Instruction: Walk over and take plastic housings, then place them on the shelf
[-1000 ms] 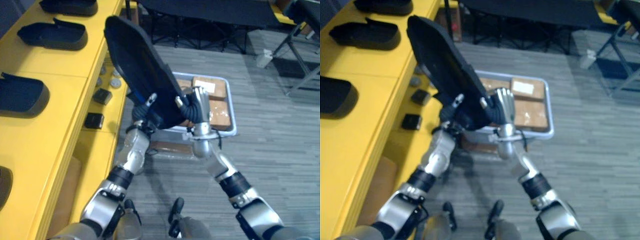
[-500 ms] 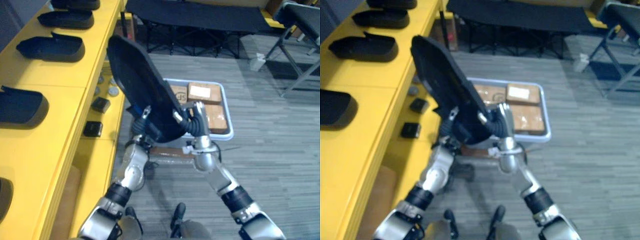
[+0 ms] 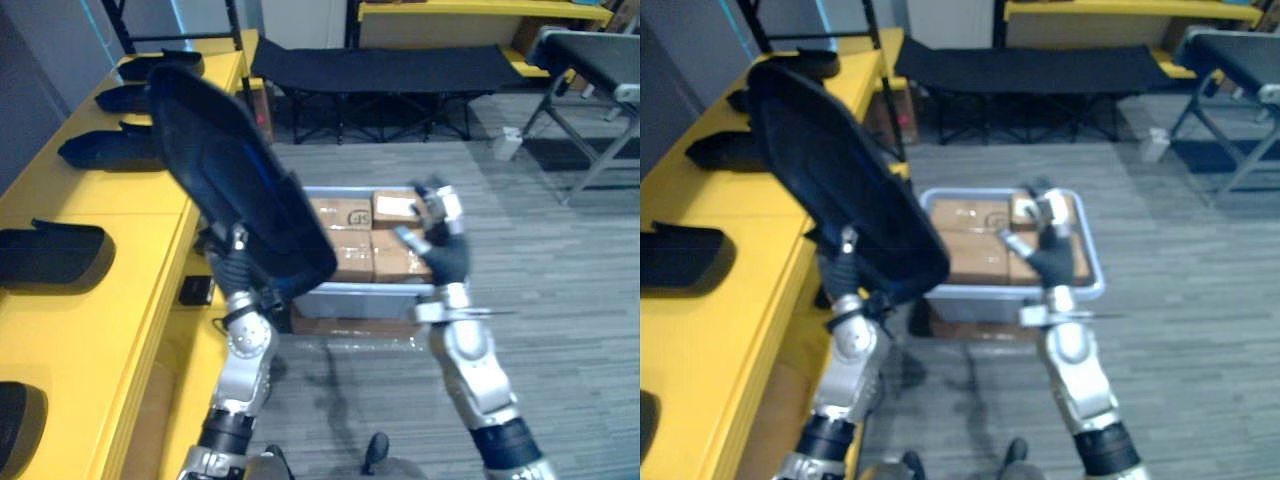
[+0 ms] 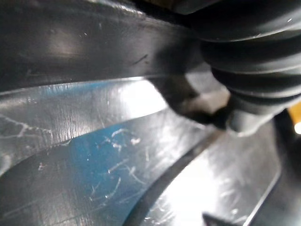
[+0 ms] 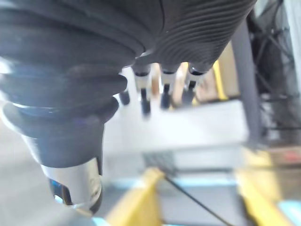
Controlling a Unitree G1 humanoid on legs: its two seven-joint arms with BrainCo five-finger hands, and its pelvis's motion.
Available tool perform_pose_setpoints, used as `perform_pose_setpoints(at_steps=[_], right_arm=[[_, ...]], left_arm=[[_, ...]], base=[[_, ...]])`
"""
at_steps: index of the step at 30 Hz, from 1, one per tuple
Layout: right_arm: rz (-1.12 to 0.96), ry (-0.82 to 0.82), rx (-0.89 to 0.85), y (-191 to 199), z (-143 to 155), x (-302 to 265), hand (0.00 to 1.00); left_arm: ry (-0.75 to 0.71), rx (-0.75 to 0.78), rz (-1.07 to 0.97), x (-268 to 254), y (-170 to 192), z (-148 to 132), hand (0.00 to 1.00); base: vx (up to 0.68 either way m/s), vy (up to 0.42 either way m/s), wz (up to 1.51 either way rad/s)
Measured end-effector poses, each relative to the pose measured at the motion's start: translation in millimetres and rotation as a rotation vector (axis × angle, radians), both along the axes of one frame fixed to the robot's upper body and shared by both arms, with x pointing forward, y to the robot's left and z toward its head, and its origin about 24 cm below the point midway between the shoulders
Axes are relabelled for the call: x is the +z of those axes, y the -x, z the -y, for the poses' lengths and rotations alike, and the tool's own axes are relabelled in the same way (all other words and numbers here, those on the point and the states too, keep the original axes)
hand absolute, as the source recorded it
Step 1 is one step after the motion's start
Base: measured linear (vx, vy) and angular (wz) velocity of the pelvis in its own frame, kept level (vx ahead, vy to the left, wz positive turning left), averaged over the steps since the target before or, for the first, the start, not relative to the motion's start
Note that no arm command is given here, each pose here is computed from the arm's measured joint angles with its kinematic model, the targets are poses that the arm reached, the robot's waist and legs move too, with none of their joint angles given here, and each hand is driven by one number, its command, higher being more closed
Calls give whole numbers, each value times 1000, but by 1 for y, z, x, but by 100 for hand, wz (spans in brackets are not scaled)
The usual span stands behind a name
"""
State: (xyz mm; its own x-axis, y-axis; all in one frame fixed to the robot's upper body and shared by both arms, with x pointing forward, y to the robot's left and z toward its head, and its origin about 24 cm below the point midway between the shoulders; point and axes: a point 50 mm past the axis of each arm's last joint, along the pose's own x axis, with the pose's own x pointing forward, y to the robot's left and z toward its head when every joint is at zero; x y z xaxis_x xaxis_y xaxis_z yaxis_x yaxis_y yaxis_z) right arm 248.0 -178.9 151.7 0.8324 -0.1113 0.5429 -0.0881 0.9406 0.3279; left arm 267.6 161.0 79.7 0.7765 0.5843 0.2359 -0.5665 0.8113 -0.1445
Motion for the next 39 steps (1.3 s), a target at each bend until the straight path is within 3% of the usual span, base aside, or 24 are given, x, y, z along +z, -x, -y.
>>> perform_pose_setpoints(at_steps=[4, 9, 15, 18, 27, 31, 34, 36, 39], right_arm=[[97, -113, -63, 28, 32, 0, 0], [-72, -165, -214, 50, 55, -39, 0], [-505, -211, -405, 90, 79, -132, 0], [-648, -228, -463, 112, 87, -162, 0], [-645, -255, -496, 118, 94, -172, 0], [-542, -236, -439, 91, 92, -156, 0], [-409, -177, -339, 66, 84, -132, 0], [-332, -158, -238, 50, 66, -116, 0], [-257, -97, -18, 15, 14, -94, 0]], left_arm=[[-83, 130, -35, -9, 12, -18, 100], [-83, 184, 30, -5, 23, -31, 100], [-22, 23, 198, 15, 58, -27, 100], [12, -64, 187, 9, 70, -25, 100], [56, -132, 210, 6, 75, -28, 100], [30, -7, 232, 11, 78, -43, 100], [-55, 198, 335, 38, 92, -68, 100], [-123, 335, 399, 55, 110, -85, 100], [-230, 540, 443, 71, 143, -107, 100]], base=[[17, 61, -20], [6, 45, -15], [8, 33, -8], [6, 44, -1], [-2, 49, 16], [-4, 34, 23], [12, 23, 60], [59, 10, 93], [84, 4, 96]])
